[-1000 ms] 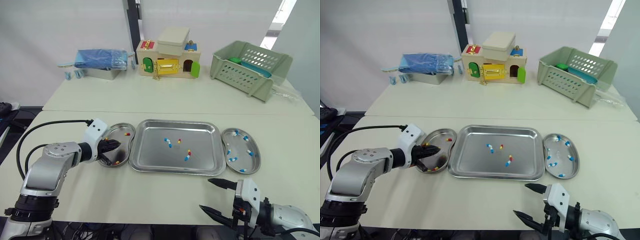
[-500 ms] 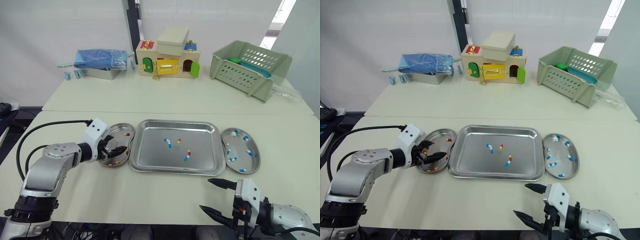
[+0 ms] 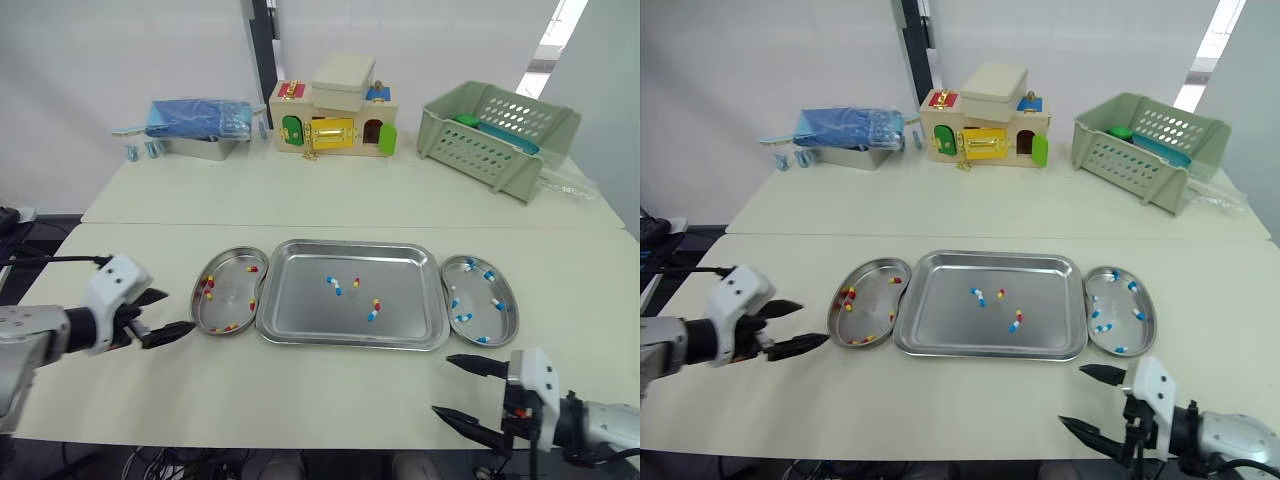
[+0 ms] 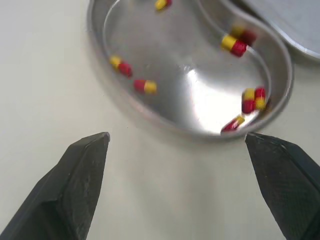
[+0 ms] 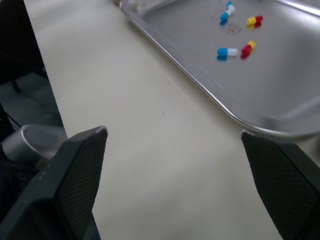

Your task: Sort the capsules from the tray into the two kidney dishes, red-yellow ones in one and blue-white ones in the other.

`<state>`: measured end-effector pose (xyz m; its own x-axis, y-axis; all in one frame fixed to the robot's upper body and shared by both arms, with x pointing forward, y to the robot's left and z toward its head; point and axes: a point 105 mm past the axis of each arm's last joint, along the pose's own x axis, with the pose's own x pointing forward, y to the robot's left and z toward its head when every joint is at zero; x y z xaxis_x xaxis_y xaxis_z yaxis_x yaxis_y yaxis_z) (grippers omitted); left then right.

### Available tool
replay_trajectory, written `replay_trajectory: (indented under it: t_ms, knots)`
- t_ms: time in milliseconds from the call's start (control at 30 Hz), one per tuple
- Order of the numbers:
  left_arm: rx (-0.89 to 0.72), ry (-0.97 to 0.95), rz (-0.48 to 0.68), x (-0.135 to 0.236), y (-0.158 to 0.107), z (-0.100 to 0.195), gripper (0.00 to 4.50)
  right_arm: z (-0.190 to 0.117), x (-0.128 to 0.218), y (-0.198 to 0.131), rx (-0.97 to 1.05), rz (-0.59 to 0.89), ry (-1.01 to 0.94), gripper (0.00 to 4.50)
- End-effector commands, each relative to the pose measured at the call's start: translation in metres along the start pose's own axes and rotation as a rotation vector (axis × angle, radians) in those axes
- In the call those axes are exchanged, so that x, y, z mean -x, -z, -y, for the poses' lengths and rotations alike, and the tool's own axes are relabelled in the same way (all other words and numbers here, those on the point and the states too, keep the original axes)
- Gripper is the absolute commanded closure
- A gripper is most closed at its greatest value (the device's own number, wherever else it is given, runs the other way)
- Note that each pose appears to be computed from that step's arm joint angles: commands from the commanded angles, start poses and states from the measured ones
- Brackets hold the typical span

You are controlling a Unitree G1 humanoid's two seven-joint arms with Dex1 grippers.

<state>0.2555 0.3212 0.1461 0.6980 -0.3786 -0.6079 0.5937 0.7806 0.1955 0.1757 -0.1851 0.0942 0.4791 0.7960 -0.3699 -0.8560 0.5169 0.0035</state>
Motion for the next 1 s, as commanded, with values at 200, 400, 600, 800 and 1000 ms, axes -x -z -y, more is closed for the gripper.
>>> replay_trajectory:
  t_ms: [200, 400, 600, 800, 1000]
  knots:
    - [0.025, -0.113, -0.104, 0.066, 0.037, -0.014, 0.02, 0.046, 0.061, 0.007, -0.03, -0.123, 0.105, 0.0]
    - [0.082, -0.177, -0.17, 0.086, 0.07, -0.013, 0.02, 0.078, 0.091, 0.002, -0.013, -0.212, 0.151, 0.0]
    - [0.087, -0.18, -0.146, 0.084, 0.068, -0.007, 0.02, 0.095, 0.108, 0.006, -0.028, -0.257, 0.179, 0.0]
    - [0.094, -0.171, -0.129, 0.08, 0.069, -0.001, 0.02, 0.103, 0.112, 0.006, -0.022, -0.26, 0.192, 0.0]
    - [0.055, -0.136, -0.065, 0.072, 0.059, 0.004, 0.02, 0.103, 0.112, 0.006, -0.022, -0.259, 0.188, 0.0]
